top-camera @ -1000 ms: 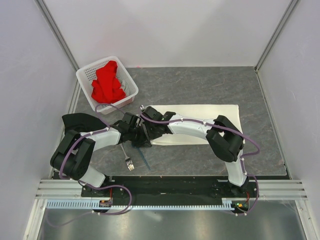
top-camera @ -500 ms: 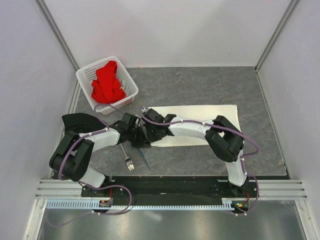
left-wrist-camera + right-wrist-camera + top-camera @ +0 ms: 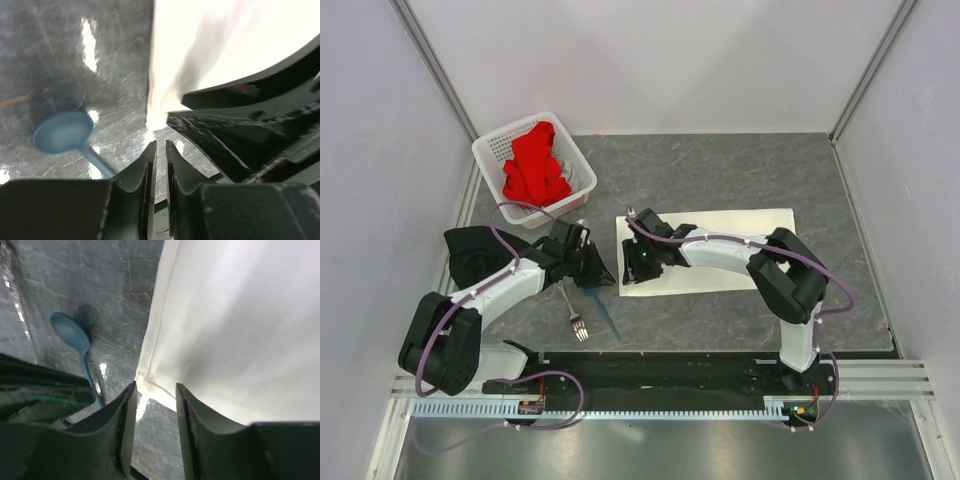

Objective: Fold the napkin into a case and place the utensils inside
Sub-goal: Smooth out the rectangle-folded napkin at the center of the board.

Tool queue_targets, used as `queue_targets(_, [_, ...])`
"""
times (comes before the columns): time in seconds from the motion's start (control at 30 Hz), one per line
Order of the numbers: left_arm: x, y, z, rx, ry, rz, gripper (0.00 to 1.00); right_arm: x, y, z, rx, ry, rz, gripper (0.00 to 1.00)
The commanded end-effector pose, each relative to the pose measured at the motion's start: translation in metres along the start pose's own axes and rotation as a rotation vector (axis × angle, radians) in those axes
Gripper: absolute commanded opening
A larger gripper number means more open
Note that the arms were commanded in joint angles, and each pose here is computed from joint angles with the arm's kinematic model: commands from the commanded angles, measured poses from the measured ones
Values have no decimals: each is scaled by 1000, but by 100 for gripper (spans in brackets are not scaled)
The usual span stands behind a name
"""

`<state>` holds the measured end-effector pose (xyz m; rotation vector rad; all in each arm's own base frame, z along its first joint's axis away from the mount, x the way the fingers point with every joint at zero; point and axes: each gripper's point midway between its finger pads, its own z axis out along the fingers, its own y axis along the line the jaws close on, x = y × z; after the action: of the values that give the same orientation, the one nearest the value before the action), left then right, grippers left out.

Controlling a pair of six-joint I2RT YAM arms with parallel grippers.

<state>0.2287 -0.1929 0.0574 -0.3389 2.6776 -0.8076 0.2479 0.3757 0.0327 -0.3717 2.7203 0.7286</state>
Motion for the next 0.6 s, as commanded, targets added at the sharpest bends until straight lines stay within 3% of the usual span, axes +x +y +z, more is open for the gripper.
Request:
queue_targets(0.0, [-18,-24,0,55,1,52,19,-35,13,-52,-123,-117,51,48])
queue_targets(0.17, [-15,-51,21,118,84,84,18,-40,-38,-84,-66,-185,158,48])
queue_targets(0.23, [-14,-55,27,109,88,104,18,-35,-82,-90,6,-196,246,46])
queue_targets(0.57, [2,12,55,-117,146,90,15,5,-250,-170,545,-319,437,38])
